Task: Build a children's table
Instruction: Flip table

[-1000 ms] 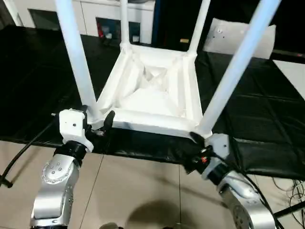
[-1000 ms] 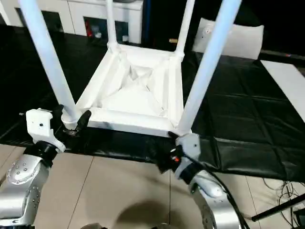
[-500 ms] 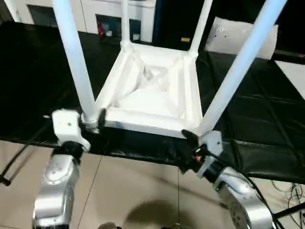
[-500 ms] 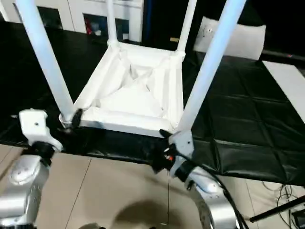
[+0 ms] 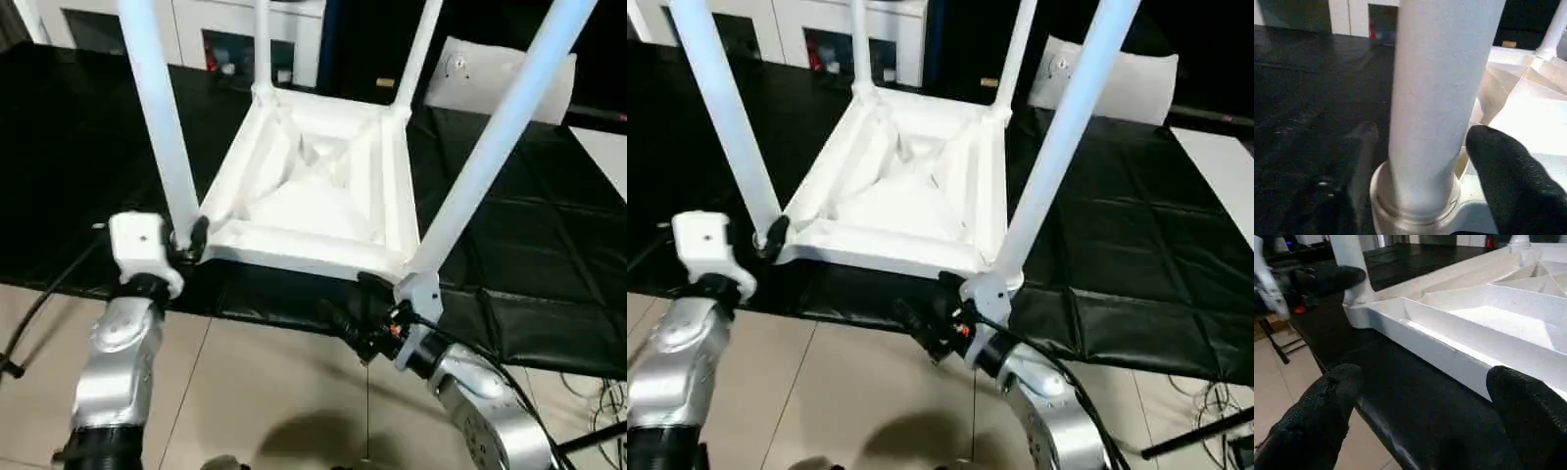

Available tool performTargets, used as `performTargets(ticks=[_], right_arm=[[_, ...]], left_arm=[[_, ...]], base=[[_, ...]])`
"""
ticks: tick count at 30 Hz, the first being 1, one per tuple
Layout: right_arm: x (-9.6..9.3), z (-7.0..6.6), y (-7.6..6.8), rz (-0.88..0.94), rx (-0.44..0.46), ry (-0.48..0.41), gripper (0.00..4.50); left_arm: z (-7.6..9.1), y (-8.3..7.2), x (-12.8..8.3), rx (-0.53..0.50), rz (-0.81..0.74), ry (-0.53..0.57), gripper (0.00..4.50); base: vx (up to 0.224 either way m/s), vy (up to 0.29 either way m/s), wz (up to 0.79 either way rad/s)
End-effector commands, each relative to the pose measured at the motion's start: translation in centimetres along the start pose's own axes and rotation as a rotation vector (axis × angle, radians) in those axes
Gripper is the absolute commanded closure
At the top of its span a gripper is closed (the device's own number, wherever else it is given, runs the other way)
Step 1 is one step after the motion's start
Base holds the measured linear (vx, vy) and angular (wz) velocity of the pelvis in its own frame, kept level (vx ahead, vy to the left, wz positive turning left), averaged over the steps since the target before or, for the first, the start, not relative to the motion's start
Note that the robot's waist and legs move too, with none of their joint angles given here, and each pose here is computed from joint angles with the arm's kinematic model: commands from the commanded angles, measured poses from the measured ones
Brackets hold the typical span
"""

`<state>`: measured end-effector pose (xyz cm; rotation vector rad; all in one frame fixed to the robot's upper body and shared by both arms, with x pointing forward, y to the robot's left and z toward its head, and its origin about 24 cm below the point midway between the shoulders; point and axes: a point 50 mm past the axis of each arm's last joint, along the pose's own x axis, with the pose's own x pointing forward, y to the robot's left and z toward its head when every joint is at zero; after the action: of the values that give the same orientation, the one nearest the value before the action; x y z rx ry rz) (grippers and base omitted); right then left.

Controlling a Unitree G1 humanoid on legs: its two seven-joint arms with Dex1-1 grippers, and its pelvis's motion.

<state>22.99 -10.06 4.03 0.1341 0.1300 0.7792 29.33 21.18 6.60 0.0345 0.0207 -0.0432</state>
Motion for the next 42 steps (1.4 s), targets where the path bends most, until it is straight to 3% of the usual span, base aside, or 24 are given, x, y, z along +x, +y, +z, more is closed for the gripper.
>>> performTargets(ticks=[1,5,6,12,25,28,32,35,42], right_arm=[[0.1,0.0,0.0,0.007,0.003,0.008,0.00],[0.3,0.0,0.4,0.027,0.013,0.009,0.00],[0.3,0.0,0.4,0.028,0.013,0.009,0.00],[0.5,-0.2,0.9,0.068,0.042,0.019,0.00],[0.6,-0.3,1.1,0.091,0.049,0.026,0.00],[0.6,-0.4,1.0,0.091,0.049,0.028,0.00],[0.7,-0.4,1.0,0.082,0.046,0.030,0.00],[0.7,-0.4,1.0,0.080,0.046,0.031,0.00],[0.6,-0.4,0.9,0.061,0.049,0.030,0.00]], left_arm=[[0.1,-0.1,0.5,0.022,-0.014,0.006,1.62],[0.0,0.1,1.2,0.033,-0.011,0.016,1.74],[0.0,0.1,1.2,0.033,-0.011,0.016,2.02],[0.0,-0.3,1.8,0.019,-0.050,0.010,2.38],[-0.1,-0.5,1.9,-0.002,-0.077,-0.007,2.44],[-0.1,-0.9,2.0,-0.059,-0.083,-0.008,2.44],[-0.2,-1.6,1.9,-0.219,-0.089,-0.008,2.44],[-0.3,-2.0,1.9,-0.248,-0.107,-0.001,2.44],[-0.3,-2.8,1.9,-0.440,-0.101,0.013,2.44]], base=[[0.000,0.000,0.00],[0.000,0.000,0.00],[0.000,0.000,0.00],[0.000,0.000,0.00],[0.000,0.000,0.00],[0.000,0.000,0.00],[0.000,0.000,0.00],[0.000,0.000,0.00],[0.000,0.000,0.00]])
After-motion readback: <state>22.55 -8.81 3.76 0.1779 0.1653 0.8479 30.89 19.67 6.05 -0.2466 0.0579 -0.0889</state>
